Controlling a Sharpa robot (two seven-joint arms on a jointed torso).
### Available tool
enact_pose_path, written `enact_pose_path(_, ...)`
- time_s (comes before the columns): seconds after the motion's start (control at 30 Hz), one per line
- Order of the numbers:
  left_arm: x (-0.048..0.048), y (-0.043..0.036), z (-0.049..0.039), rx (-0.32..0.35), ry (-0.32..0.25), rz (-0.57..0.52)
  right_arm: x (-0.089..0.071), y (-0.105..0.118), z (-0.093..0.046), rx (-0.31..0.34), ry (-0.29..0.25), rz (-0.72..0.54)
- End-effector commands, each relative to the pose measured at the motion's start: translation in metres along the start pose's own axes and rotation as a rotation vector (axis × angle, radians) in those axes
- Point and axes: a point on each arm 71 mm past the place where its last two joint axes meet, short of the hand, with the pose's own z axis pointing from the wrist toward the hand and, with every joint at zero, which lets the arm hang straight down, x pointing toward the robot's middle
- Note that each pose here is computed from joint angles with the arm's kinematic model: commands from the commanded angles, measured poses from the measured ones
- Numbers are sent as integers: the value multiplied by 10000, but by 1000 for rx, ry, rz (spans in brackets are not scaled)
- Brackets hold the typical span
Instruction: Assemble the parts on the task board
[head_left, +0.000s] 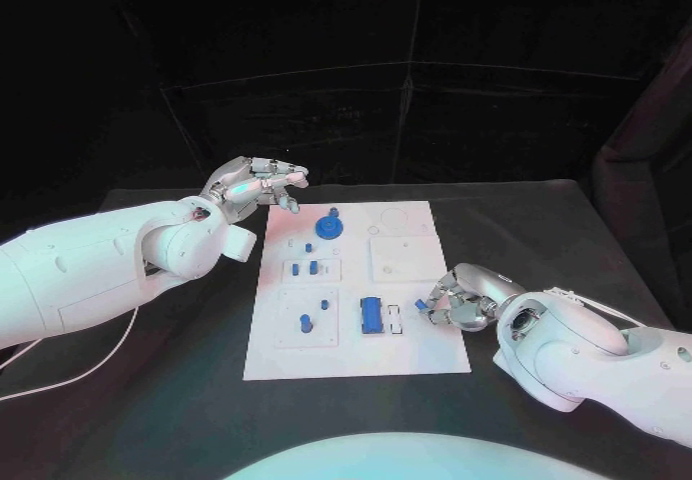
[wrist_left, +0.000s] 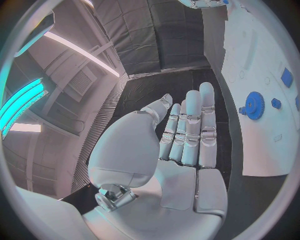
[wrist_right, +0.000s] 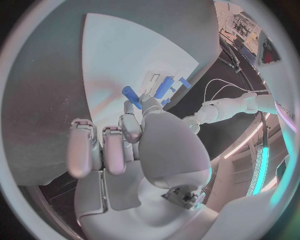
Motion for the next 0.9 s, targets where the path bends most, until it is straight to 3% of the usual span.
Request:
enact_pose_path(0.03,17,-20,3,14,12,-7,27,55,17,-3,15,72)
enact_pose_path(0.3,25,-20,5,13,15,-8,140,132,108,13,94,50)
enact_pose_path(0.9,30,-21,4,12,17,-9,225,248,213,26,109,37)
